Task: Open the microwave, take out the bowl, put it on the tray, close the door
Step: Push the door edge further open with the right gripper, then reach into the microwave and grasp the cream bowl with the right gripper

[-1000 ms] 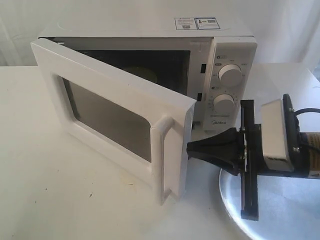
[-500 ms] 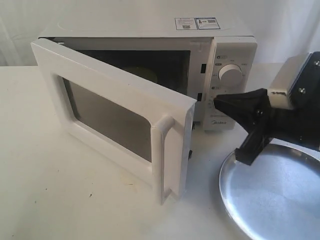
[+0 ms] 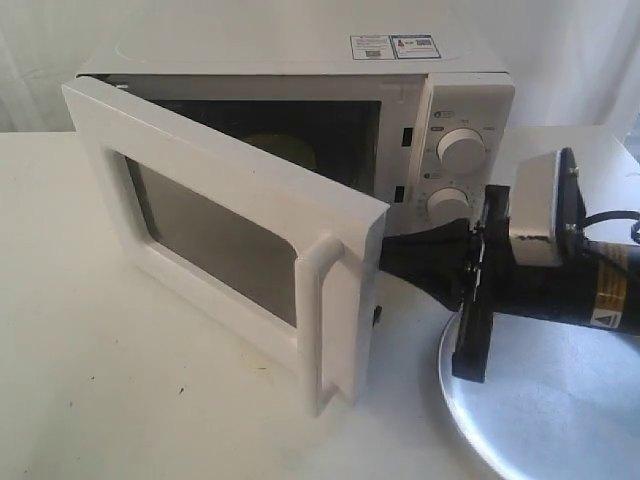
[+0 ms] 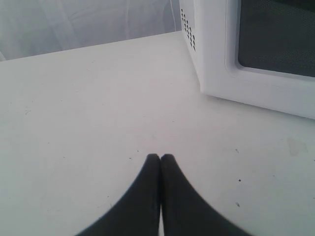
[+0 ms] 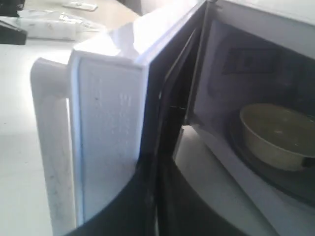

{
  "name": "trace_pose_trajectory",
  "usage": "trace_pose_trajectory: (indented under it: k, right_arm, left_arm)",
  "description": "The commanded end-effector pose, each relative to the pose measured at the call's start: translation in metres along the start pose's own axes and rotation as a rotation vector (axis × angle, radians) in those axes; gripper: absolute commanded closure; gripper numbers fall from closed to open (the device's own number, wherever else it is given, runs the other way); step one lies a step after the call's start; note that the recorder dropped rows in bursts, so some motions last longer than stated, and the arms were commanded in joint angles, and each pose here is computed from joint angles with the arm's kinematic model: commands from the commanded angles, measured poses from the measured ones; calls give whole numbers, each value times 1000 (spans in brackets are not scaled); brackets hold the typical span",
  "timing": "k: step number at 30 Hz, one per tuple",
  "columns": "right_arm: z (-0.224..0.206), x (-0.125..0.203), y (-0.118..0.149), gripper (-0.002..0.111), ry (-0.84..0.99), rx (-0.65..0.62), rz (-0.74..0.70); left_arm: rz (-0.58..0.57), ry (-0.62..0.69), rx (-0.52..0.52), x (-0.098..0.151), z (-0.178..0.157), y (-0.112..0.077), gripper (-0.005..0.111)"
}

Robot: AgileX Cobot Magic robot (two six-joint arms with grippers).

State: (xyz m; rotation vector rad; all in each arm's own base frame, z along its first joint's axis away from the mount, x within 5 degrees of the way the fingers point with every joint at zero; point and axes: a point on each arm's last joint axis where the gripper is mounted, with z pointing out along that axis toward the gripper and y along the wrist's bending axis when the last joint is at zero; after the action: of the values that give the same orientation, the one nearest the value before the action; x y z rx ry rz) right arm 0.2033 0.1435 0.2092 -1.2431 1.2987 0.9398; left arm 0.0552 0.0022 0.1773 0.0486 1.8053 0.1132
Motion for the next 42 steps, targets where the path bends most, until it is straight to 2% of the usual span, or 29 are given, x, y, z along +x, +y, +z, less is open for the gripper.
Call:
trace_pose_trajectory:
  k: [1, 3, 5, 6, 7, 8, 9, 10, 13, 16, 18, 25, 27, 29, 32, 34, 35, 37, 38, 39, 40, 42]
  right_arm:
    - [3, -1, 7, 108, -2, -75, -44]
    - [3, -2, 6, 108, -6, -68, -38]
    - [2, 10, -7, 108, 111, 90, 15]
    - [-3, 21, -20, 108, 214, 279, 132]
    - [-9, 27, -28, 108, 259, 403, 206]
    - [-16, 32, -34, 108, 284, 542, 352]
    - [-22, 34, -35, 108, 314, 609, 416]
    - [-24, 34, -32, 108, 327, 620, 414]
    - [-22, 24, -29, 108, 261, 579, 344]
    - [-14, 14, -22, 108, 166, 459, 274]
    - [-12, 11, -21, 108, 141, 447, 254]
    - [-17, 12, -32, 108, 157, 583, 234]
    - [-15, 7, -32, 108, 102, 571, 178]
    - [-1, 3, -34, 108, 49, 499, 76]
    - [39, 14, -59, 108, 135, 452, 51]
    - [64, 24, -57, 108, 122, 320, 72]
    - [76, 27, -40, 108, 57, 144, 46]
    - [83, 24, -20, 108, -43, -62, -8]
    - [84, 21, -16, 108, -61, -114, -28]
    - [84, 19, -12, 108, -67, -148, -48]
    - [85, 19, -14, 108, -56, -132, -47]
    - [86, 21, -25, 108, -15, -8, -17]
  left_arm:
    - [-1, -4, 3, -1, 0, 0, 107]
    - [-1, -4, 3, -1, 0, 0, 107]
    - [-1, -4, 3, -1, 0, 0, 107]
    - [-1, -4, 3, -1, 0, 0, 107]
    - [-1, -4, 3, -1, 0, 0, 107]
    - [-1, -4, 3, -1, 0, 0, 107]
    - [-1, -4, 3, -1, 0, 0, 107]
    - [-1, -4, 3, -1, 0, 0, 107]
    - [-1, -4, 3, -1, 0, 0, 107]
    - [-1, -4, 3, -1, 0, 0, 107]
    - [-1, -4, 3, -1, 0, 0, 107]
    - [-1, -4, 3, -1, 0, 0, 107]
    - [-1, -4, 3, -1, 0, 0, 107]
    - [-1, -4, 3, -1, 0, 0, 107]
    - [-1, -4, 3, -1, 0, 0, 107]
    - [-1, -4, 3, -1, 0, 0, 107]
    - [-1, -4, 3, -1, 0, 0, 107]
    - [-1, -4, 3, -1, 0, 0, 107]
    - [-1, -4, 3, -1, 0, 0, 107]
    - [-1, -4, 3, -1, 0, 0, 107]
    - [-1, -4, 3, -1, 0, 0, 107]
    - [-1, -4, 3, -1, 0, 0, 107]
